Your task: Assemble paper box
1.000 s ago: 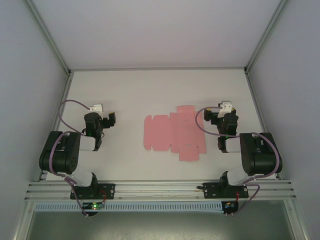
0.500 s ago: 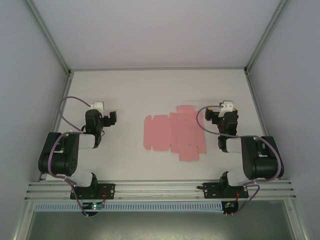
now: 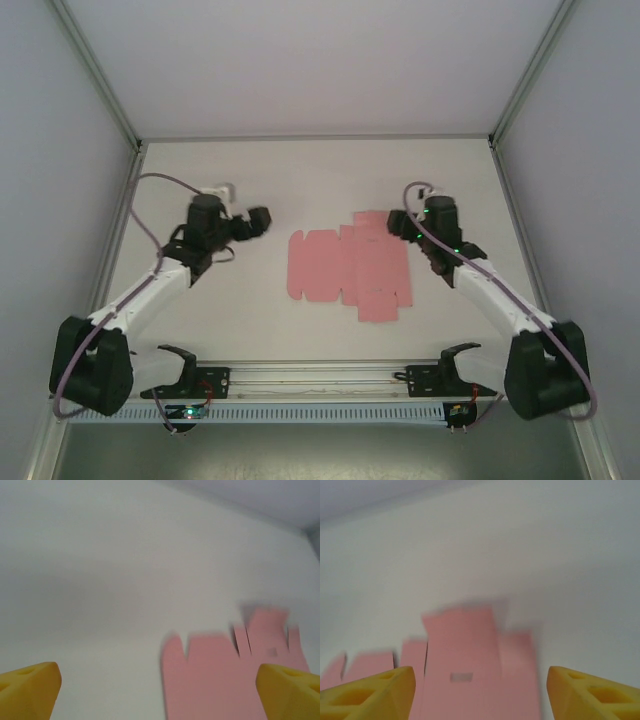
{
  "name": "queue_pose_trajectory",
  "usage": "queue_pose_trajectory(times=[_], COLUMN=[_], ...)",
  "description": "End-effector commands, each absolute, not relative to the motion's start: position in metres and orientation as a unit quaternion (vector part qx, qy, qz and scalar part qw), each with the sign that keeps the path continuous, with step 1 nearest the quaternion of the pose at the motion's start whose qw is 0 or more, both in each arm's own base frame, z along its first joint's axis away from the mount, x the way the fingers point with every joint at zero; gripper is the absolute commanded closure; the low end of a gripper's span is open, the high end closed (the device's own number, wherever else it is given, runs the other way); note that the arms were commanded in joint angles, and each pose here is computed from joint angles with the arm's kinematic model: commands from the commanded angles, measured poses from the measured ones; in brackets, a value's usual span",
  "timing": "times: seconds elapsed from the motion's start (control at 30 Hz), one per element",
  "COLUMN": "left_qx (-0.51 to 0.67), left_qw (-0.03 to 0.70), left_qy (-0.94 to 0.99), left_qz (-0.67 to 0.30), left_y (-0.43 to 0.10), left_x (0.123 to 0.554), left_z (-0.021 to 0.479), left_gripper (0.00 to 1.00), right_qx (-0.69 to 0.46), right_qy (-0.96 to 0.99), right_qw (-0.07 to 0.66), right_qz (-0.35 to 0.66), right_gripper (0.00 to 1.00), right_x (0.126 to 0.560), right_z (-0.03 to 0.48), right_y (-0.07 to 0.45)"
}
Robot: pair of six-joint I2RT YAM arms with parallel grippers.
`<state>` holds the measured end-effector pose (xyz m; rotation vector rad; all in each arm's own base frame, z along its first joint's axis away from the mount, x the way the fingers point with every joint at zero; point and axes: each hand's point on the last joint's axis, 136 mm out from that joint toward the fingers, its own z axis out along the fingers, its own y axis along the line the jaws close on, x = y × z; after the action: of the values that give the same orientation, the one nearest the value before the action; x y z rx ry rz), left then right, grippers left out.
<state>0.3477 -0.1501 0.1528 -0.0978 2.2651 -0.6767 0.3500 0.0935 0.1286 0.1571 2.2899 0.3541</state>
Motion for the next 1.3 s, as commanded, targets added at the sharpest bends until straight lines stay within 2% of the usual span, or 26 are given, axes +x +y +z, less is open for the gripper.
queue_pose_trajectory(times=[0.0,0.17,0.23,0.47,0.7,0.77,0.93,1.1,1.27], left_qx=[-0.05,-0.044,-0.049,-0.051,-0.054,-0.055,-0.047,-0.03,-0.028], left_qw=[0.272,0.206,0.191,0.145,0.138,0.142,0.182,0.273,0.33], left_qy=[0.914,0.92,0.925,0.937,0.94,0.937,0.907,0.866,0.837], left_qz=[-0.296,-0.33,-0.326,-0.314,-0.307,-0.313,-0.376,-0.417,-0.435], left_y=[-0.184,-0.219,-0.221,-0.228,-0.224,-0.225,-0.24,-0.236,-0.227], left_x=[0.323,0.322,0.324,0.322,0.316,0.317,0.324,0.323,0.317], left_z=[0.116,0.089,0.078,0.051,0.041,0.04,0.071,0.125,0.149], left_gripper=[0.0,0.0,0.0,0.04,0.05,0.07,0.23,0.23,0.22], right_qx=[0.077,0.08,0.09,0.117,0.14,0.141,0.14,0.141,0.142], right_qy=[0.949,0.96,0.966,0.965,0.966,0.967,0.967,0.965,0.962], right_qw=[0.282,0.222,0.19,0.146,0.121,0.119,0.117,0.121,0.128], right_qz=[0.121,0.151,0.151,0.182,0.178,0.177,0.179,0.186,0.193], right_gripper=[0.37,0.43,0.49,0.51,0.53,0.53,0.53,0.53,0.53], right_x=[0.324,0.323,0.315,0.297,0.29,0.289,0.284,0.284,0.285], right_z=[0.069,0.021,0.002,-0.03,-0.048,-0.049,-0.05,-0.049,-0.048], right_y=[0.099,0.116,0.118,0.126,0.124,0.124,0.123,0.123,0.123])
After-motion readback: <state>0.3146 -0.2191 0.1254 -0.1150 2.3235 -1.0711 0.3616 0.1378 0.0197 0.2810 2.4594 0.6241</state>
